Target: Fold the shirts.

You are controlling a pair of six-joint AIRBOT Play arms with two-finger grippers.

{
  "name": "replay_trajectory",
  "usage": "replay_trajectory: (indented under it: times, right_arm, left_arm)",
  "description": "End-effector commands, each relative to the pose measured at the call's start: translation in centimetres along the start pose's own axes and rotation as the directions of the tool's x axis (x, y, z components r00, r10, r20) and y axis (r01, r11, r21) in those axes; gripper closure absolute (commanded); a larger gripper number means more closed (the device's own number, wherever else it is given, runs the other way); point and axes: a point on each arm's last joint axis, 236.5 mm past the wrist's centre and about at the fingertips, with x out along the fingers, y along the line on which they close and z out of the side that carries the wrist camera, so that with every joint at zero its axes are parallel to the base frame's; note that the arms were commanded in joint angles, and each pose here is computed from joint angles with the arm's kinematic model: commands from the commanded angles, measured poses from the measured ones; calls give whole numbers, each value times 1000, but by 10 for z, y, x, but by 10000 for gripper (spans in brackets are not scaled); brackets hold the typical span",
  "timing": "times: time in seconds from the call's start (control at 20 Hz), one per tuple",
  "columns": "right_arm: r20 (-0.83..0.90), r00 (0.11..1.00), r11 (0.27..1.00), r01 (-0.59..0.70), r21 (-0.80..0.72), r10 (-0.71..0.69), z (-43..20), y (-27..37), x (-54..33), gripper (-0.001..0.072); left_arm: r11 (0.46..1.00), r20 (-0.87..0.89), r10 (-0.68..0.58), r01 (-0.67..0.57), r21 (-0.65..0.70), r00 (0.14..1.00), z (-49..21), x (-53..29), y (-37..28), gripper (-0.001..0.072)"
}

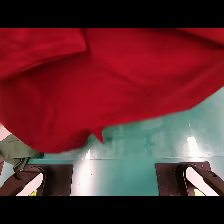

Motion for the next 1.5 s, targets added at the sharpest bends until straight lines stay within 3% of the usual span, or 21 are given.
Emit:
replay_trajectory:
  times: [0.0,0.2,0.4,0.75,0.9,1.05,1.25,1.3,1.35,1.4,1.45]
  right_arm:
    - [-264,959,993,-80,81,99,-55,4,83,695]
    - [-588,796,981,-32,193,142,-151,-17,178,694]
    - [-713,675,966,1,258,189,-224,-30,256,695]
    - [-692,697,963,8,271,189,-224,-49,332,694]
    - [-693,698,972,-20,235,182,-213,-57,327,694]
    - [-743,637,964,3,267,204,-240,-64,317,694]
    - [-780,582,954,26,300,229,-273,-65,316,689]
    - [-780,582,953,27,301,229,-274,-65,317,592]
    - [-778,586,954,27,299,227,-272,-66,317,367]
    - [-776,589,955,23,295,226,-267,-66,315,276]
    - [-778,586,957,17,290,225,-259,-66,309,276]
  left_arm:
    - [997,-359,9,-36,-71,933,-107,86,34,685]
    - [974,-682,-75,-93,-206,728,-269,172,62,684]
    - [950,-804,-111,-174,-258,584,-386,222,86,685]
    - [935,-760,-102,-199,-293,642,-418,269,102,686]
    - [948,-816,-141,-162,-274,560,-434,250,93,685]
    - [946,-875,-181,-164,-280,450,-470,224,86,685]
    - [929,-901,-223,-199,-312,372,-505,204,78,684]
    - [927,-904,-230,-201,-315,360,-507,201,76,683]
    - [929,-907,-236,-194,-316,350,-507,198,75,617]
    - [930,-911,-239,-191,-315,337,-505,194,74,259]
    - [931,-917,-234,-198,-307,321,-503,188,76,121]
